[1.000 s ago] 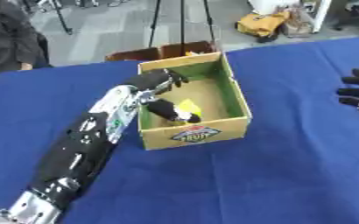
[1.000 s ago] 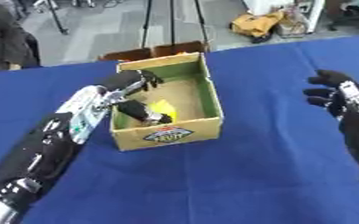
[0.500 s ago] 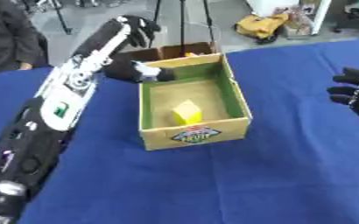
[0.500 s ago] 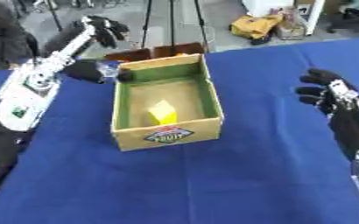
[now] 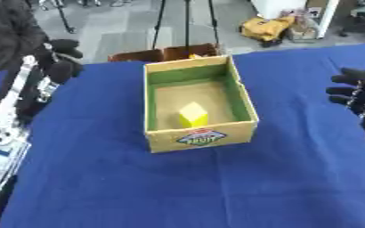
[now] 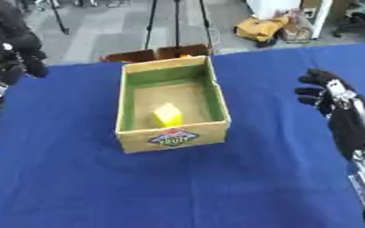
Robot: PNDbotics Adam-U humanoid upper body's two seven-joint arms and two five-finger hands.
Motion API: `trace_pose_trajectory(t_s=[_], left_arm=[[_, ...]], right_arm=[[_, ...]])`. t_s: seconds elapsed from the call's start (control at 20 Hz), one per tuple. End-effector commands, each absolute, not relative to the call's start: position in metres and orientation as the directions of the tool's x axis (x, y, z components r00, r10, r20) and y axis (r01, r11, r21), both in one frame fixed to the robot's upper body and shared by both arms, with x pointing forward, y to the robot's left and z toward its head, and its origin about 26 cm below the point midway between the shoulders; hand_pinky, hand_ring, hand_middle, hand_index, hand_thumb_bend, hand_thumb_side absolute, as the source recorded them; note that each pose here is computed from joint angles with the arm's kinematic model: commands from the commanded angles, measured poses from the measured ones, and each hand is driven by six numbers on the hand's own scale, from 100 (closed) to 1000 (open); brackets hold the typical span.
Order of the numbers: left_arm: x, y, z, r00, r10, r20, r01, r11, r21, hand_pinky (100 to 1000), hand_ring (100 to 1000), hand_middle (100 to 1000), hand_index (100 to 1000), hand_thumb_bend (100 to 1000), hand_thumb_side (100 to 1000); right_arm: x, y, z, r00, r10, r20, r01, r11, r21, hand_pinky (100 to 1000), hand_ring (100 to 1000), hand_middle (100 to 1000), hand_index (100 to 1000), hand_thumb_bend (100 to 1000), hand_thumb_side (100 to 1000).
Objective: Pick up objects on the table and place them in the box.
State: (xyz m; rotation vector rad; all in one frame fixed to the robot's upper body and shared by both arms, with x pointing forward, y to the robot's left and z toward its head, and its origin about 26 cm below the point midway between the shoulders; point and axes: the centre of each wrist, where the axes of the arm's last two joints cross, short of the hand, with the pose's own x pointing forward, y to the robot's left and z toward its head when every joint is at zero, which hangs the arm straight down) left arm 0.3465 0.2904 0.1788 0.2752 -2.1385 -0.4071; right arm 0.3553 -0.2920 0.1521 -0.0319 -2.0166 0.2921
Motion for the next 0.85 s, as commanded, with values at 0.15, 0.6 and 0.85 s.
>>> trace_pose_trajectory(t_s=[0.15, 0.6, 0.85], left_arm=[[0.335, 0.300, 0.174, -0.604, -0.234, 0.762, -0.076, 0.968, 0.238, 610, 605, 626, 784, 851, 830], [0.330, 0.312, 0.132, -0.518, -0.175, 0.837, -0.085, 0.984, 0.153, 598, 593, 613, 781, 866, 867], [0.329, 0.313, 0.122, -0.501, -0.142, 0.853, -0.084, 0.990, 0.116, 591, 583, 602, 780, 866, 872]], right_arm=[[0.354, -0.298, 0.162, -0.471, 0.167, 0.866, -0.088, 0.968, -0.235, 808, 773, 780, 879, 100, 867], [0.352, -0.295, 0.165, -0.489, 0.154, 0.859, -0.092, 0.970, -0.227, 808, 772, 779, 878, 100, 866], [0.352, -0.294, 0.167, -0.496, 0.148, 0.856, -0.094, 0.970, -0.222, 808, 772, 779, 877, 100, 865]])
